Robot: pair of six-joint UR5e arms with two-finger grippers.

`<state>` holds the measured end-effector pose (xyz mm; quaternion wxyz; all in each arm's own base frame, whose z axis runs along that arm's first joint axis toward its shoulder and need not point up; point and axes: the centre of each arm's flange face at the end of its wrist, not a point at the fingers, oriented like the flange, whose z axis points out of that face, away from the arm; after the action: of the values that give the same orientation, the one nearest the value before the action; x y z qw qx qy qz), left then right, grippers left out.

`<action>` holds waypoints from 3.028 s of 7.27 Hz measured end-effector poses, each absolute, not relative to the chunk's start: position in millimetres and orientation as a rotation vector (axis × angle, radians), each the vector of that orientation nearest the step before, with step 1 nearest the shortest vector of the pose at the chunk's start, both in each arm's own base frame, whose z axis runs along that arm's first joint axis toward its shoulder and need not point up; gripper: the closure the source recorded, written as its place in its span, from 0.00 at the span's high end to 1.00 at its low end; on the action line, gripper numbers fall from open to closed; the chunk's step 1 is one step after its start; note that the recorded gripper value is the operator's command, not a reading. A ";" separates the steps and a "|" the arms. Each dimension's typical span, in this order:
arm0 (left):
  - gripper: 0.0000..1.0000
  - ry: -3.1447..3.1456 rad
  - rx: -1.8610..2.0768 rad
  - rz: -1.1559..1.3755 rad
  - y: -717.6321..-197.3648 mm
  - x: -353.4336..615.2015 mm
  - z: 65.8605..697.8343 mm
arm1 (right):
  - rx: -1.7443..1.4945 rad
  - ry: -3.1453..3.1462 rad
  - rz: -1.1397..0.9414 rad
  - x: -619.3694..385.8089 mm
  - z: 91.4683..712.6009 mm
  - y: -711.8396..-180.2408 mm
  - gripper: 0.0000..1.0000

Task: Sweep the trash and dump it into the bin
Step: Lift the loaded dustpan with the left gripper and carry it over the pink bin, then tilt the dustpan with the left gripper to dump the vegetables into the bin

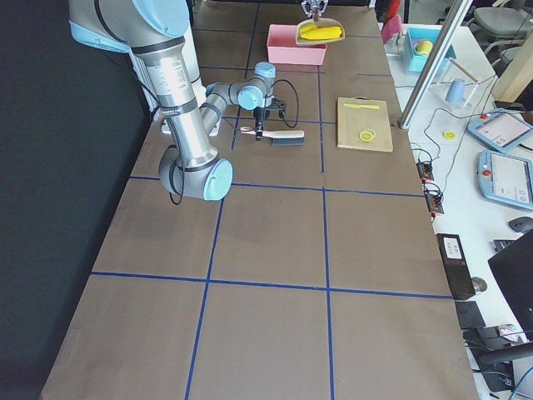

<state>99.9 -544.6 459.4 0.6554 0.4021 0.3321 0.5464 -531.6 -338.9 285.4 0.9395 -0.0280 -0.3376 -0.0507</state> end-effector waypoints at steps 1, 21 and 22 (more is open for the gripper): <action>0.00 0.726 0.902 1.231 -548.1 83.7 475.9 | -0.056 -0.689 -0.105 -532.1 285.5 -338.3 0.00; 0.00 0.077 0.697 1.601 -533.0 -29.9 568.7 | -0.040 -0.674 -0.112 -538.1 289.3 -328.8 0.00; 0.00 0.075 0.698 1.602 -533.8 -29.8 567.7 | -0.040 -0.673 -0.112 -538.2 289.4 -328.8 0.00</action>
<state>-29.8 -533.8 567.7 0.6414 0.3063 0.0331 0.7026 -538.2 -328.8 289.4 0.9422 -0.0194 -0.3300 -0.0549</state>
